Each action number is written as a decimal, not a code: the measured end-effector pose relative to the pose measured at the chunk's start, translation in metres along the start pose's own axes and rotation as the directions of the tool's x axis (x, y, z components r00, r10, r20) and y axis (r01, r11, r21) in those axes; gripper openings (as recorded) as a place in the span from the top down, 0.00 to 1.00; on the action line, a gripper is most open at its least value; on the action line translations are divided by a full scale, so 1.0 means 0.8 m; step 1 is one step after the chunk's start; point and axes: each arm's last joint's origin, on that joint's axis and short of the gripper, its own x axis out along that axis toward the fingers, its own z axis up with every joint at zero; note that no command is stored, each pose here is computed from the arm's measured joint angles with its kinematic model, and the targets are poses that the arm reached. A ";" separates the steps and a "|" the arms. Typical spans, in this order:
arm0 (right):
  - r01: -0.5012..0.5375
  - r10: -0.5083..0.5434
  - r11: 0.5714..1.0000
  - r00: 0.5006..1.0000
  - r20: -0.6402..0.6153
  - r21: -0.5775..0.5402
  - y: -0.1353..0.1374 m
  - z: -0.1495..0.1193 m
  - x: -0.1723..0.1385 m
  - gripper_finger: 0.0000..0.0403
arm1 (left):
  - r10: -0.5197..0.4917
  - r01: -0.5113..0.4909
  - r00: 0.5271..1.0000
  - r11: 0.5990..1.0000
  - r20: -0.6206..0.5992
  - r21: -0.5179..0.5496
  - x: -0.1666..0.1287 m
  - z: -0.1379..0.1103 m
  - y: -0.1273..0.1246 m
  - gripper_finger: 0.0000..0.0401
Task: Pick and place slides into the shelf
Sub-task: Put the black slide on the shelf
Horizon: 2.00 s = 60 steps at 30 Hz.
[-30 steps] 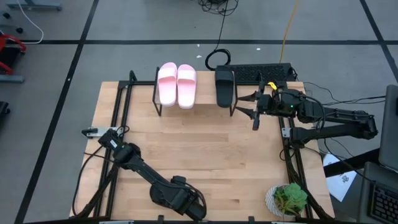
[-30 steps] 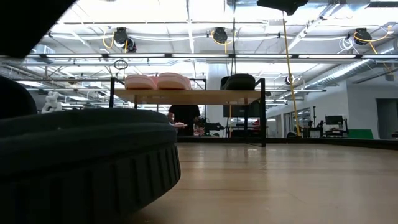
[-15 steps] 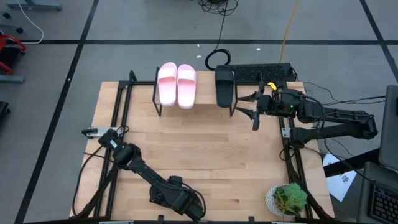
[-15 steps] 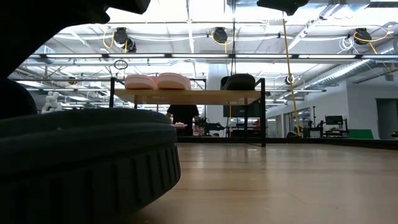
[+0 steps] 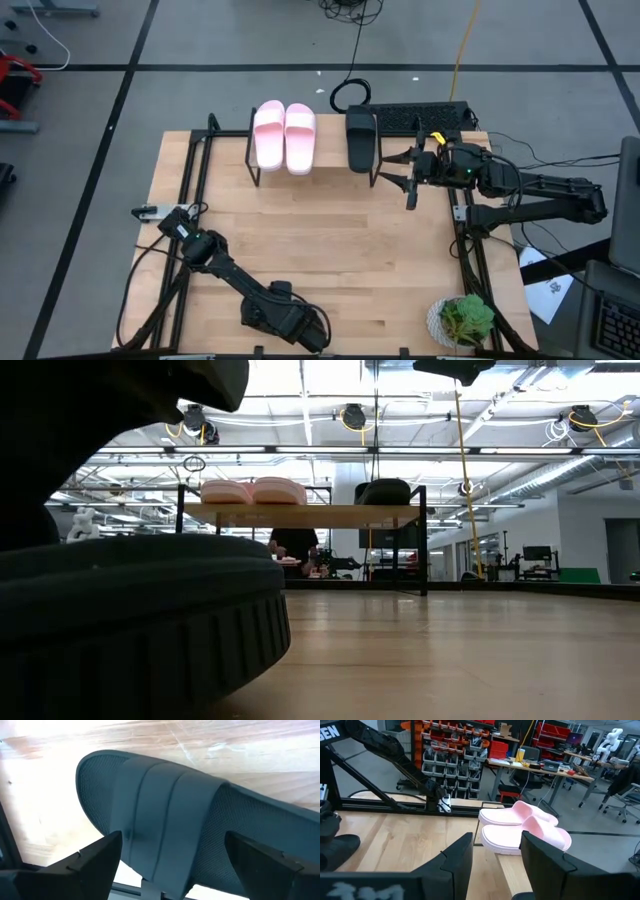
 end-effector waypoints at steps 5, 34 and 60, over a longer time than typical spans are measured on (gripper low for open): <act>0.000 0.000 1.000 1.000 0.000 0.000 0.000 0.000 0.000 0.61 | -0.007 0.007 1.000 1.000 -0.020 -0.001 0.000 -0.002 -0.001 0.12; 0.000 0.000 1.000 1.000 0.000 0.000 0.000 0.000 0.000 0.62 | -0.030 0.030 0.999 0.999 -0.014 0.011 -0.001 -0.002 -0.003 0.12; 0.000 0.000 1.000 1.000 0.000 -0.003 0.000 0.000 0.000 0.61 | -0.066 0.066 0.998 0.998 -0.012 0.020 -0.001 -0.002 -0.007 0.12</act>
